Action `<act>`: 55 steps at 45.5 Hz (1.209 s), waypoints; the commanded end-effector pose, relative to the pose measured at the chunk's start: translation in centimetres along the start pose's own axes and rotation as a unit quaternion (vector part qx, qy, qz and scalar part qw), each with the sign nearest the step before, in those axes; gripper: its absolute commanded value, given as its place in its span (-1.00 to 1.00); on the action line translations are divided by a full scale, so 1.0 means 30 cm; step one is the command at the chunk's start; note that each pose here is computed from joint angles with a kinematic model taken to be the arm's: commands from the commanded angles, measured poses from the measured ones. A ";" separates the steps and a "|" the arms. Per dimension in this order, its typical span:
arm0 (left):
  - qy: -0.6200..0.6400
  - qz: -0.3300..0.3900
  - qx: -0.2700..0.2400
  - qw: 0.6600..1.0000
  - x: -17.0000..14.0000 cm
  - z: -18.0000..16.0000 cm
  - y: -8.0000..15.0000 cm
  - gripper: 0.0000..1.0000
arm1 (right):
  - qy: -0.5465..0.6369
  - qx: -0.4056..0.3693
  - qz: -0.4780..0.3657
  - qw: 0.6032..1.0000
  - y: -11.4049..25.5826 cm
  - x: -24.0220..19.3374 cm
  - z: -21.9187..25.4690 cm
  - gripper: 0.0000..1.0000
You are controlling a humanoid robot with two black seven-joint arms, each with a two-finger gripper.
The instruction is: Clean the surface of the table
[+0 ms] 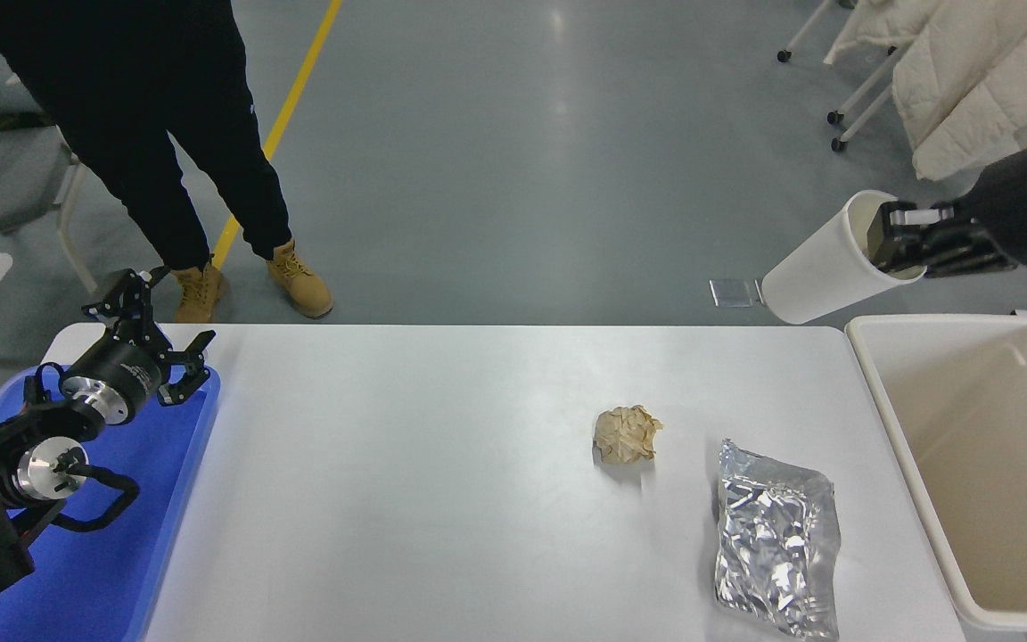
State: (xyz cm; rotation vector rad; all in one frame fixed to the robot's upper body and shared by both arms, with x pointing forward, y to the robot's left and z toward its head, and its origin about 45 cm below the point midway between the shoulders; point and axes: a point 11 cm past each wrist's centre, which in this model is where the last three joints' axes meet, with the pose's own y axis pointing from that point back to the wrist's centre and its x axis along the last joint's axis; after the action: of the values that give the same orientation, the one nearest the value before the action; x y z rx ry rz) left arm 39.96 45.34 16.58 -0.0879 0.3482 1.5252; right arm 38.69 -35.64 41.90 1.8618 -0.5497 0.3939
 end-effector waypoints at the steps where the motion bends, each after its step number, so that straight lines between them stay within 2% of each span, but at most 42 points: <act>1: 0.000 0.000 0.000 1.000 0.000 0.000 0.000 1.00 | -0.080 -0.089 0.054 0.991 0.016 0.054 0.338 -1.00; 16: 0.000 0.000 0.000 1.000 0.000 0.000 0.000 1.00 | -0.173 -0.211 0.157 0.949 0.019 0.019 0.781 -1.00; 26: 0.000 0.000 0.000 1.000 0.000 0.001 0.000 1.00 | -0.199 -0.248 0.240 0.917 -0.115 -0.076 0.935 -1.00; 38: 0.000 0.000 0.000 1.000 0.000 0.000 0.000 1.00 | -0.191 -0.290 0.304 0.887 -0.354 -0.231 0.969 -1.00; 55: 0.000 0.000 0.000 1.000 0.000 0.000 0.000 1.00 | -0.188 -0.282 0.365 0.867 -0.643 -0.468 0.843 -1.00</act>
State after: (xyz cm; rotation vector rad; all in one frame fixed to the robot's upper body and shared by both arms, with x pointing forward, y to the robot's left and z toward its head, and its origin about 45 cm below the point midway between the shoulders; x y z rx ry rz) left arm 39.95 45.34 16.58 -0.0876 0.3481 1.5250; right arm 39.46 -55.43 16.72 1.1493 -1.3969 0.2795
